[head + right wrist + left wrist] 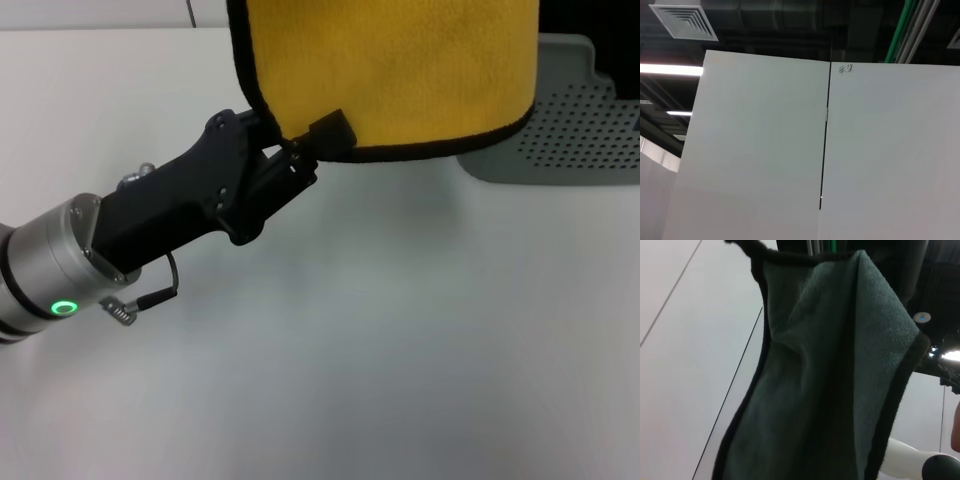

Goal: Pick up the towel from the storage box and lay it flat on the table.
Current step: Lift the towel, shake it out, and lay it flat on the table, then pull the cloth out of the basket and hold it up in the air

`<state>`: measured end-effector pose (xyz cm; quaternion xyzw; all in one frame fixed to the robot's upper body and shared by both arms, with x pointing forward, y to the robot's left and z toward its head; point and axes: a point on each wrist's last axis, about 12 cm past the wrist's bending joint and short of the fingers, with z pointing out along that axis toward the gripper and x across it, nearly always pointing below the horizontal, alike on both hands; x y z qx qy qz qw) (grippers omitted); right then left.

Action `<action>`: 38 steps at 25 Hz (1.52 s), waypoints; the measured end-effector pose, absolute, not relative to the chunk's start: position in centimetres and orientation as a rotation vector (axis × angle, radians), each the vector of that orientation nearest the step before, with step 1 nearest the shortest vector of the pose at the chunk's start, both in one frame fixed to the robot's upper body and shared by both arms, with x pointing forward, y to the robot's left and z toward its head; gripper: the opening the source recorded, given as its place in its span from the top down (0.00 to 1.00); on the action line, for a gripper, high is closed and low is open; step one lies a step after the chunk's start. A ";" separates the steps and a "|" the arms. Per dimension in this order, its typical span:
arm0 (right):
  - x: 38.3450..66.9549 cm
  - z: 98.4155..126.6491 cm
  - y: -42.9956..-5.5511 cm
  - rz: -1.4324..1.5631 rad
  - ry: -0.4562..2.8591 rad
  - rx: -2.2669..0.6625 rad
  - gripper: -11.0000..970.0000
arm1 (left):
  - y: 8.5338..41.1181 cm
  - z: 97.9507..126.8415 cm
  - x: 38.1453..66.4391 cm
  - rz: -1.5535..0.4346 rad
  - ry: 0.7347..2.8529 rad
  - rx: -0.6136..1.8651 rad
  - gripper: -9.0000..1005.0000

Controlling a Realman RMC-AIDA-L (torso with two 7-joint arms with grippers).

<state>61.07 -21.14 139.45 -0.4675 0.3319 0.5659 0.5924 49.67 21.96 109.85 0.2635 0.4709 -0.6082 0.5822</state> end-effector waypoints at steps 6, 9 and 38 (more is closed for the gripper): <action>61.0 139.2 -21.7 1.312 0.774 -1.076 0.93 | 22.1 110.0 49.7 -1.410 1.091 0.601 0.77; 60.8 138.8 -22.2 1.306 0.769 -1.068 0.93 | 22.5 110.0 49.7 -1.392 1.080 0.577 0.77; 59.8 132.5 -23.2 1.324 0.811 -0.966 0.92 | 28.9 111.3 47.8 -1.081 0.874 0.332 0.96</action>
